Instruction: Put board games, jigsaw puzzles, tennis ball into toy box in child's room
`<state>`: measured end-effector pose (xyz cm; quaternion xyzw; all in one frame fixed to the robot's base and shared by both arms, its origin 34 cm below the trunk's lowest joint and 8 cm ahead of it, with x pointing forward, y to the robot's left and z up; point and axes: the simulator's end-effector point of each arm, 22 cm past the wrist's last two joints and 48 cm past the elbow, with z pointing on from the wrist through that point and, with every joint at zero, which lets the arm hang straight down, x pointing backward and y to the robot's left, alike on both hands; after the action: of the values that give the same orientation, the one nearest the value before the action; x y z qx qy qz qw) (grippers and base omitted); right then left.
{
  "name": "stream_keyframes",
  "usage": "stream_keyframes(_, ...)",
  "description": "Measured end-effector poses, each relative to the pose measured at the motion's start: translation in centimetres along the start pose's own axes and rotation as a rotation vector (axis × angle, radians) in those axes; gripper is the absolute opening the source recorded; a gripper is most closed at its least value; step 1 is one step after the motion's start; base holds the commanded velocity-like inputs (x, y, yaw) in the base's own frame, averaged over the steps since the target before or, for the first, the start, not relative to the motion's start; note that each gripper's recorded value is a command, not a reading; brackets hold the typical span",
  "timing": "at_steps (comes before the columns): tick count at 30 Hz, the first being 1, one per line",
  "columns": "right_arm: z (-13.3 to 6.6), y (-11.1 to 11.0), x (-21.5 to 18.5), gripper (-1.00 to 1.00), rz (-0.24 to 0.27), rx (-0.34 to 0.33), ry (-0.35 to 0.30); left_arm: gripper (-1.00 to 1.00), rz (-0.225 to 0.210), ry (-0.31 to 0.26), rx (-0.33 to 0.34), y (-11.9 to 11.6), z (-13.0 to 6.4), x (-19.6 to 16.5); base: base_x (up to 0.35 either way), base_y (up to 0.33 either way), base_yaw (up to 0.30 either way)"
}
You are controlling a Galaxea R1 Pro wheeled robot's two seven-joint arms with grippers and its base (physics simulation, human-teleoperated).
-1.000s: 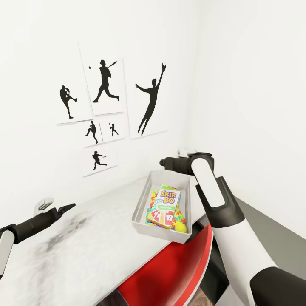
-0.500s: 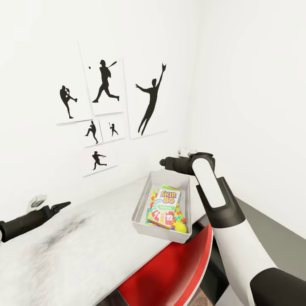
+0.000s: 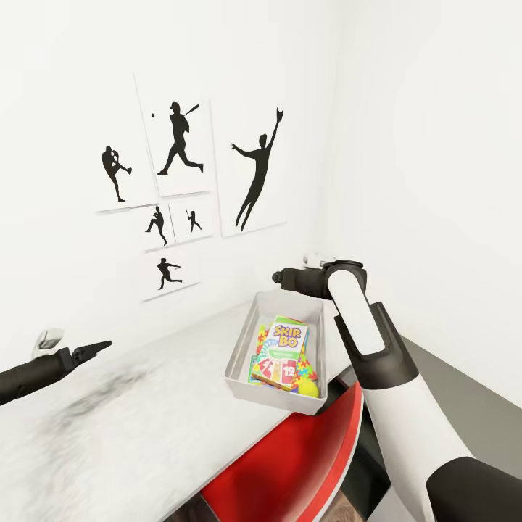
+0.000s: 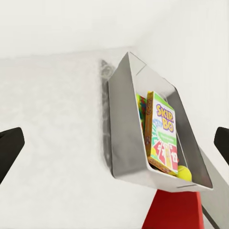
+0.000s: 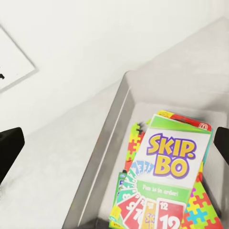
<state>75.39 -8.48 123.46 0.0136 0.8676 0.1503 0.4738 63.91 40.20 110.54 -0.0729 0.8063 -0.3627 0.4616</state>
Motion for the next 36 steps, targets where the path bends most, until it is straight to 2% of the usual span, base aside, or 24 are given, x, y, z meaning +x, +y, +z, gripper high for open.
stream_keyframes(6,0.0,0.1,0.0,1.00,0.000,-0.002,0.000,1.00,-0.012,0.006,0.002,0.0,-0.1,0.1,0.000,0.000,-0.108)
stream_keyframes(16,0.1,0.0,0.1,1.00,0.001,-0.002,0.004,1.00,-0.023,-0.006,0.000,0.3,-0.8,-0.5,-0.021,0.000,-0.253)
stream_keyframes(21,0.2,-0.1,0.2,1.00,0.001,0.001,0.006,1.00,-0.030,-0.003,-0.009,0.7,-1.1,-0.7,-0.237,0.000,-0.181)
stream_keyframes(36,0.7,-0.4,2.0,1.00,0.009,0.004,0.037,1.00,-0.038,-0.016,-0.020,1.2,-1.8,-1.2,-0.265,0.000,-0.036)
